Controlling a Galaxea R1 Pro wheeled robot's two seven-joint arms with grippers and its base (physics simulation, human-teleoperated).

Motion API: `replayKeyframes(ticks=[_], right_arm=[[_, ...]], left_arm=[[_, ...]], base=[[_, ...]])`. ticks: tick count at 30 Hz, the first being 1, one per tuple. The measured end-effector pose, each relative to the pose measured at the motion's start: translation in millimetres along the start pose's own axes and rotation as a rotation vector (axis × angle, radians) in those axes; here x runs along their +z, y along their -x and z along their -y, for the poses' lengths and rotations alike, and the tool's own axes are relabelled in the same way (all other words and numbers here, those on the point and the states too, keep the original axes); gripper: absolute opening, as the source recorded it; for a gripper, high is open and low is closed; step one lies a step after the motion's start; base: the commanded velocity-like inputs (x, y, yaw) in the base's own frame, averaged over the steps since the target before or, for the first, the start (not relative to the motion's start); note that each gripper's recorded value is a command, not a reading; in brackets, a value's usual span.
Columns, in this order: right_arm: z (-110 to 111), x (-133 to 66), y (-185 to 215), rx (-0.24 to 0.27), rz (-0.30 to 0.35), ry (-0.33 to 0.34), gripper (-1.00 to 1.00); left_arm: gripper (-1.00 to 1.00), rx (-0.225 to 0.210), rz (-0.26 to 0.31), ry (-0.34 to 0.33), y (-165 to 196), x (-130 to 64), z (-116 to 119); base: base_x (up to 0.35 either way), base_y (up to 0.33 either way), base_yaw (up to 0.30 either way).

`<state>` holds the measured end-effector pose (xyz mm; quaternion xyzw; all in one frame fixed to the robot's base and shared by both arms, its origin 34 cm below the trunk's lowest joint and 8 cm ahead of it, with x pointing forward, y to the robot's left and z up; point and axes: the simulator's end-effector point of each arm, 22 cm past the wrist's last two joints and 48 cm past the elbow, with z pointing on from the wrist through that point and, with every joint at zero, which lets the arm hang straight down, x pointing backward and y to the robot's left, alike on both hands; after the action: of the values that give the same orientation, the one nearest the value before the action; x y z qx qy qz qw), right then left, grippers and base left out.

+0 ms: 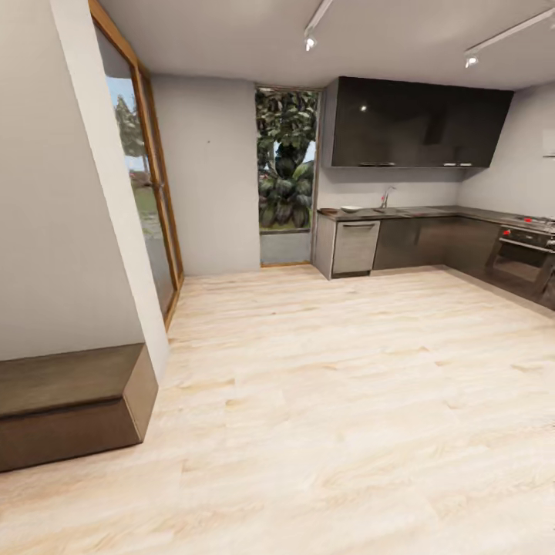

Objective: In the kitchen, take the Vidalia onion out of the sink, dice it on the chopping board with the paring knife, put the diced onion into the bowl on the countertop, then place both the paring knife and the chopping board into the sink.

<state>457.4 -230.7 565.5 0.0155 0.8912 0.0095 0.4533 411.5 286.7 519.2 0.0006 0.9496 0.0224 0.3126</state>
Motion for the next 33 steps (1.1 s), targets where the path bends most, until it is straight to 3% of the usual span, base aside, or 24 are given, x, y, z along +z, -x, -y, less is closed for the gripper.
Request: replayKeyframes(ticks=[33], right_arm=[[-0.7,0.0,0.0,0.000,0.000,0.001,1.00]], left_arm=[[1.00,0.000,-0.001,0.000,-0.3,0.0,0.0]], base=[[0.346,0.000,-0.216]])
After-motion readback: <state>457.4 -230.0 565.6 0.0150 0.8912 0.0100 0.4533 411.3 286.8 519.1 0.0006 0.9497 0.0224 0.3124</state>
